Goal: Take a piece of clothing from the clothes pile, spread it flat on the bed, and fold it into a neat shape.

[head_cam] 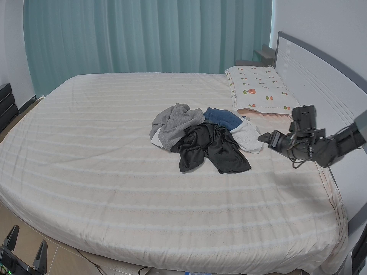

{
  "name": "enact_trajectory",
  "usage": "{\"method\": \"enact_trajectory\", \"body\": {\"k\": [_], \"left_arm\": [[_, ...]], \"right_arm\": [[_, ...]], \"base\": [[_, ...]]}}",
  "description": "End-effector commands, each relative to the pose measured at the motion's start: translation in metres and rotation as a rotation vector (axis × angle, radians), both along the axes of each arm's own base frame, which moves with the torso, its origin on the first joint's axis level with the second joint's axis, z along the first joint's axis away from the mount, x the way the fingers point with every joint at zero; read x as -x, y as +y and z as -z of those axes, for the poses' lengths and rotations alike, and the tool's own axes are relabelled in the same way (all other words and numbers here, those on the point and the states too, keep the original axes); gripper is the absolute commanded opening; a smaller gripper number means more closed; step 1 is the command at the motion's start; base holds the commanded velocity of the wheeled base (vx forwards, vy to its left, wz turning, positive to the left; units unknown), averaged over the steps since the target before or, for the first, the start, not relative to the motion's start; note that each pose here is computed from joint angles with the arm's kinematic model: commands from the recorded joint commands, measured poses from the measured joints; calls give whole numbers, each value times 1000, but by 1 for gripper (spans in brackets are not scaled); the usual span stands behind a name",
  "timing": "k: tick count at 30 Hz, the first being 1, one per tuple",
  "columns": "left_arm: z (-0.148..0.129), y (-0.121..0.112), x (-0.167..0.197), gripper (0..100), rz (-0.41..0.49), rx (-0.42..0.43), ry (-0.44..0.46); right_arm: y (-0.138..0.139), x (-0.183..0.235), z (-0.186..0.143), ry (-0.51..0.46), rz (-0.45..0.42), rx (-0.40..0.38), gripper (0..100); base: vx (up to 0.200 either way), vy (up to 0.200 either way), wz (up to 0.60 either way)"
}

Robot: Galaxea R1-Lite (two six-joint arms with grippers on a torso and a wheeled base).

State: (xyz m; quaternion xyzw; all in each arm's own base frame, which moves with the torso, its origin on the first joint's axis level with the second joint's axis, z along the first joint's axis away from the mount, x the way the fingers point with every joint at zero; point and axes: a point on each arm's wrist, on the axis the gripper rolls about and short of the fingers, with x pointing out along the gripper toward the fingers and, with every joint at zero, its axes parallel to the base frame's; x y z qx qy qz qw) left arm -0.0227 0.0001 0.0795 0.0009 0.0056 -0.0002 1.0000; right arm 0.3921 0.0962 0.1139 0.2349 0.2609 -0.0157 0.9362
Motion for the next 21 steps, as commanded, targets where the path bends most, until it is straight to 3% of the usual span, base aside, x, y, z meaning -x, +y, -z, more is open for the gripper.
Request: {"method": "enact_trajectory", "body": {"k": [1,21], "left_arm": [[5,0,0,100,0,0,-2],[5,0,0,100,0,0,-2]], "right_arm": [[42,-63,100,117,57,-41,100],[48,-87,128,105,88,-26,100]], "base": [[0,0,0],[0,0,0]]}}
